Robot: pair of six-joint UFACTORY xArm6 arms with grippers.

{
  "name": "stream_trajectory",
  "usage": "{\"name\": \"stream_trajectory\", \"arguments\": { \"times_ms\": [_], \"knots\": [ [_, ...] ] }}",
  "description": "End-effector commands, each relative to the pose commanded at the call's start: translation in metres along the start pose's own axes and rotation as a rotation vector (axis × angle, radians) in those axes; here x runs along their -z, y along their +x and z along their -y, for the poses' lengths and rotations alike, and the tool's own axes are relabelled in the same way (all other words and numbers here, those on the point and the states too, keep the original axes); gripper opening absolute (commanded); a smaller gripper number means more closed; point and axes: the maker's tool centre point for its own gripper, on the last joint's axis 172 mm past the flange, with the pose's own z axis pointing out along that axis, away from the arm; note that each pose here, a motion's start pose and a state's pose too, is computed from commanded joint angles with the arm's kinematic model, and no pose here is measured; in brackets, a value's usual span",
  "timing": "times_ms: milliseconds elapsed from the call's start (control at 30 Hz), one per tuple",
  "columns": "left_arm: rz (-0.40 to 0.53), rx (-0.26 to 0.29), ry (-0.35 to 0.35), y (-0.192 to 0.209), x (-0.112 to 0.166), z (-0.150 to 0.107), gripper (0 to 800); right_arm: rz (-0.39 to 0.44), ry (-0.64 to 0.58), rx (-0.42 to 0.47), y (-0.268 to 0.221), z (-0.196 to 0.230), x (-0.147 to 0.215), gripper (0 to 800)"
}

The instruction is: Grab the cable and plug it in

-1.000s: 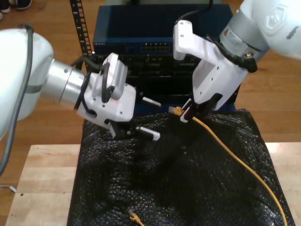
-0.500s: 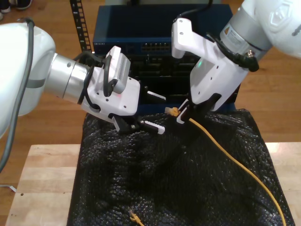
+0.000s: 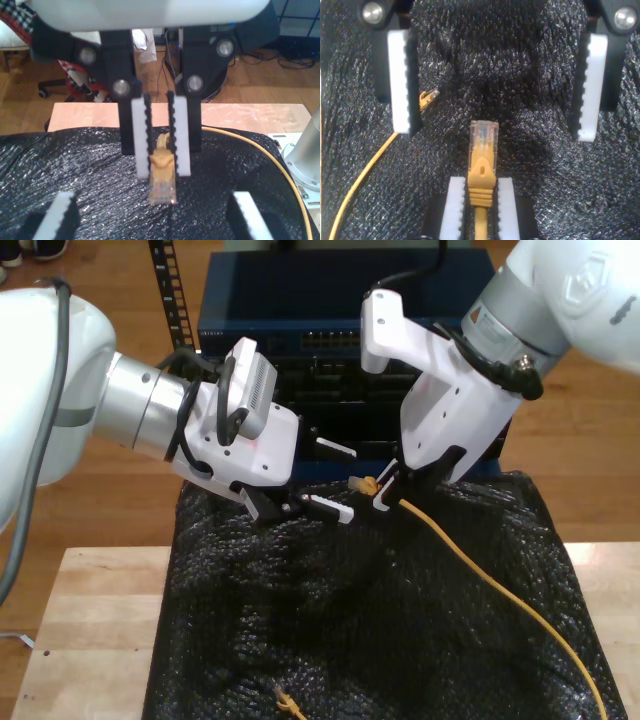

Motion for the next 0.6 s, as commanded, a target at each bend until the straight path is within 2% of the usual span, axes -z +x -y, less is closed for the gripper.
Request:
{"name": "stream_trajectory", "arguments": {
  "times_ms": [133, 400, 600],
  "knots": [
    [-0.001, 0.000, 0.001, 0.0004, 0.0000, 0.0001, 630, 0.001, 0.002, -0.001, -0.0009, 0.0005, -0.0012, 3],
    [-0.011, -0.001, -0.020, 0.0030, -0.0017, -0.0055, 486, -0.010, 0.010, -0.005, 0.0023, 0.0015, -0.0026, 3],
    [-0.026, -0.008, -0.020, 0.0069, -0.0020, -0.0054, 423, -0.013, 0.010, -0.005, 0.0027, 0.0016, -0.0030, 4]
  ]
}}
